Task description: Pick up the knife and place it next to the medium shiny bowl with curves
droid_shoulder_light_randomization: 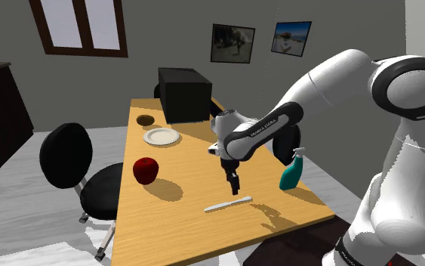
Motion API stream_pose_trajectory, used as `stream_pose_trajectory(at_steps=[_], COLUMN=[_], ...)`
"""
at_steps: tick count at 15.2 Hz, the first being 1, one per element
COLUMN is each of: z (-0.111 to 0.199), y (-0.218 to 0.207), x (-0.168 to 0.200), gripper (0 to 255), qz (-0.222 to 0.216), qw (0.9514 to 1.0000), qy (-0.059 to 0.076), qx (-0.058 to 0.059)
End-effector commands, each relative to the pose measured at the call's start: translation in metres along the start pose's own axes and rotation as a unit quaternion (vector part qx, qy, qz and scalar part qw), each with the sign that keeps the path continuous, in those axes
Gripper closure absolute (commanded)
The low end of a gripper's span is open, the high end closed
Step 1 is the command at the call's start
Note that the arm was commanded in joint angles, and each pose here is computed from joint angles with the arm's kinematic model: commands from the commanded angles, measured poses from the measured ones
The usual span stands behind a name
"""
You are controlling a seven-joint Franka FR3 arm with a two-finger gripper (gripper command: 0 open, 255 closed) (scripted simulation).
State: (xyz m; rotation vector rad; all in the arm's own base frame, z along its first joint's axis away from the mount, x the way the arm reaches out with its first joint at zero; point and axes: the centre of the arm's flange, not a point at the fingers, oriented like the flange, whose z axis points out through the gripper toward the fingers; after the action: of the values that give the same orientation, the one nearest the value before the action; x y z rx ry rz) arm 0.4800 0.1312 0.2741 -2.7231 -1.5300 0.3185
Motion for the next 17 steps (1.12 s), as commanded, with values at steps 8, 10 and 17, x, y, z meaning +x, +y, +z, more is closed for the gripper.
stream_pose_trajectory(at_steps=[8, 10, 17], z=[0.065, 0.079, 0.079], y=[-0.002, -0.002, -0.002], x=[0.022, 0.021, 0.021], gripper=[0, 0, 0], qz=[-0.049, -0.049, -0.049], qw=[0.9986, 0.9986, 0.9986], qy=[-0.021, -0.021, -0.021], qx=[-0.001, -0.001, -0.001])
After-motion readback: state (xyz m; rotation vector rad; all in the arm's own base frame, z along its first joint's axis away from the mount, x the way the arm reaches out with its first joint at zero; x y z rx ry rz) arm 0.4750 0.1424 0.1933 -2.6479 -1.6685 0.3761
